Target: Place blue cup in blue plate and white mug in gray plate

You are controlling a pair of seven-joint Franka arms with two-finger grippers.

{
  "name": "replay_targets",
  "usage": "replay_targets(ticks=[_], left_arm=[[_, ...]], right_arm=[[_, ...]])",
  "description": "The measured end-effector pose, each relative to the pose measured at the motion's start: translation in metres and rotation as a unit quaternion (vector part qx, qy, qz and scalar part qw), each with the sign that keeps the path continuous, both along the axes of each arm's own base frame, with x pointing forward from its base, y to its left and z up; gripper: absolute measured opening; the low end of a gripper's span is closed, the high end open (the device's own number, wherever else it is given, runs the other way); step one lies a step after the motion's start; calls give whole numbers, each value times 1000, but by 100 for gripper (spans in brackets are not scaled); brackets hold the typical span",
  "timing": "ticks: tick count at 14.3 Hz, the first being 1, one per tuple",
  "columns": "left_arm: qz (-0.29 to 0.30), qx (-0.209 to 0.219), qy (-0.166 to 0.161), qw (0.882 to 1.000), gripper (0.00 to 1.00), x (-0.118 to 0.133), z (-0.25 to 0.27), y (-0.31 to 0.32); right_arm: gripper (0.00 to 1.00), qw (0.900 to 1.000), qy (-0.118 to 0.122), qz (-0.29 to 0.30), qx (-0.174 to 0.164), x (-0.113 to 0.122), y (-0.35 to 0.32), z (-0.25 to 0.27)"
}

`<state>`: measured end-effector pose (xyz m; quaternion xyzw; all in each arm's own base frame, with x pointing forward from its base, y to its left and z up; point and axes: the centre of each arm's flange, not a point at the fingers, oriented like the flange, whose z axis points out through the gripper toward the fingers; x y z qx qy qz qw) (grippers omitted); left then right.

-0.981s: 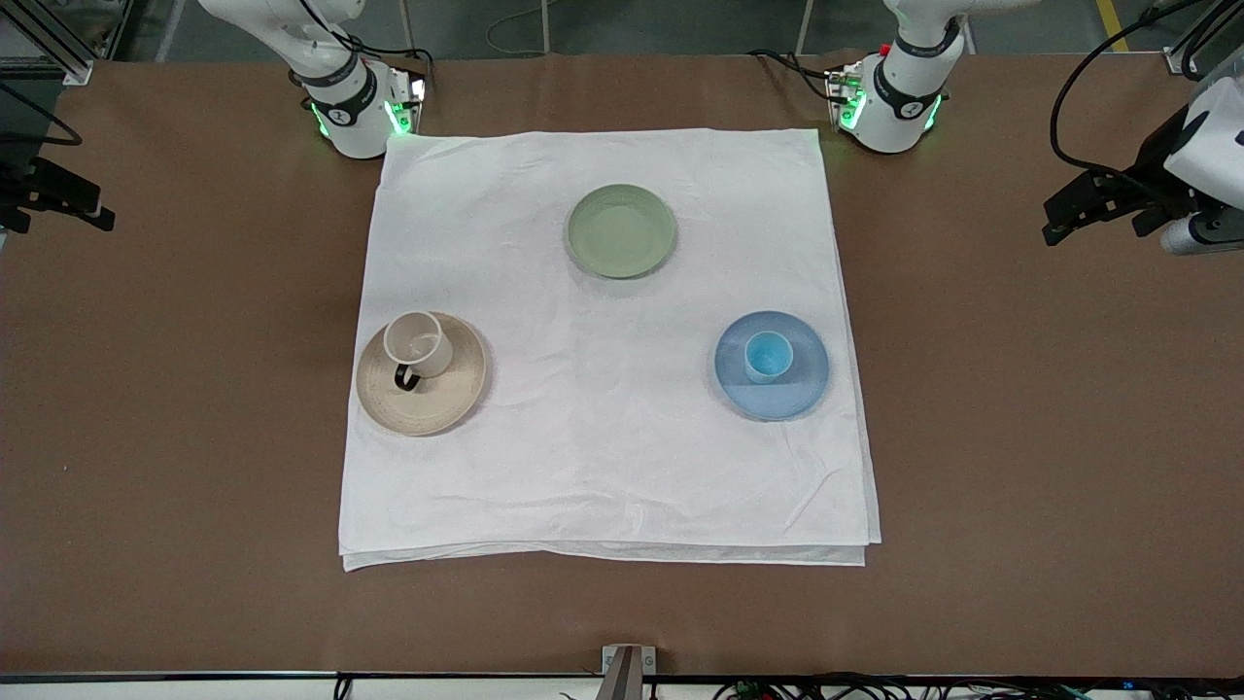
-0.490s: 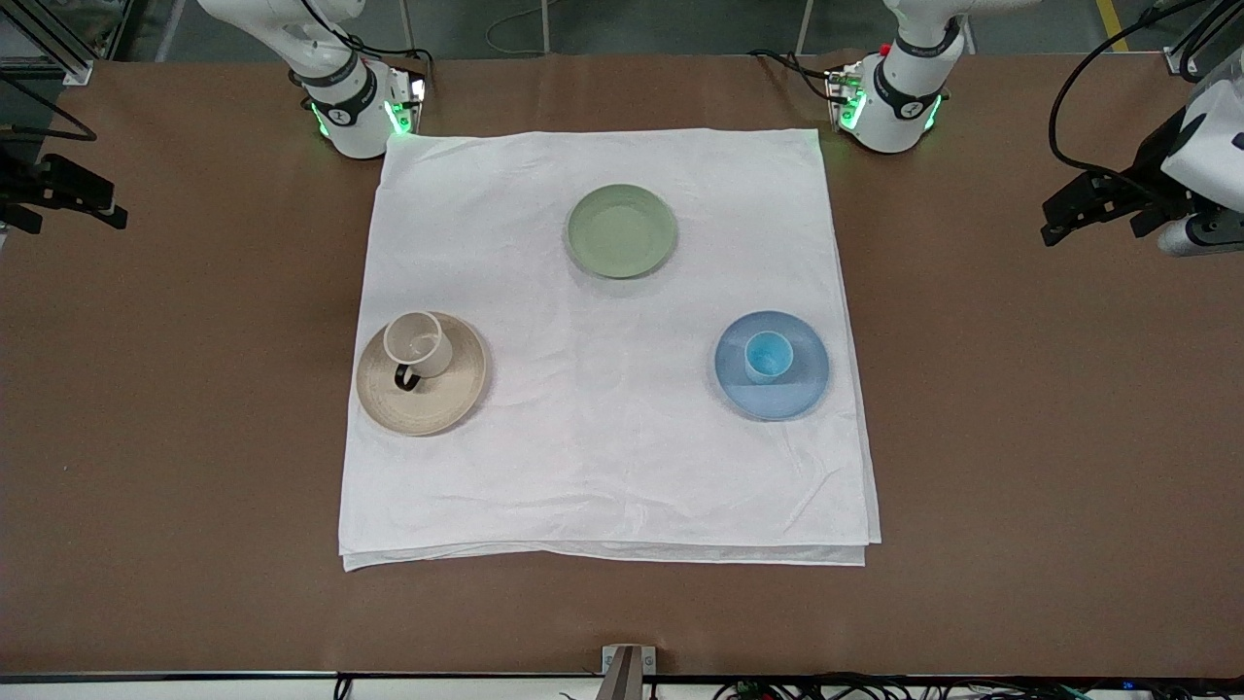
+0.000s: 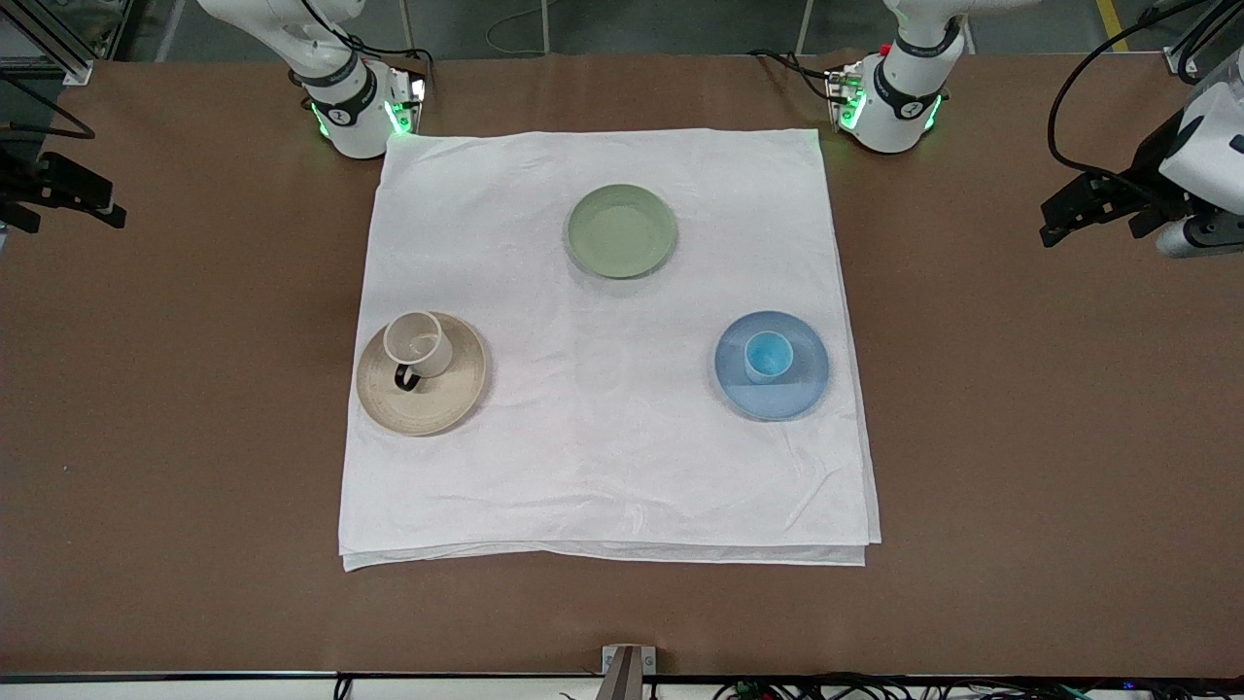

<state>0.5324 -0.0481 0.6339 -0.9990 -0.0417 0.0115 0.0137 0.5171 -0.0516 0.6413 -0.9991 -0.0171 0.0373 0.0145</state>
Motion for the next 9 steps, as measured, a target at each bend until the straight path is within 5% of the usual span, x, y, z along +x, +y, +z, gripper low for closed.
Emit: replay_targets(ticks=[9], left_arm=[[-1, -1, -5, 1000, 100, 2, -1, -1]], right_arm=[[100, 1000, 0, 0, 0, 0, 0, 0]])
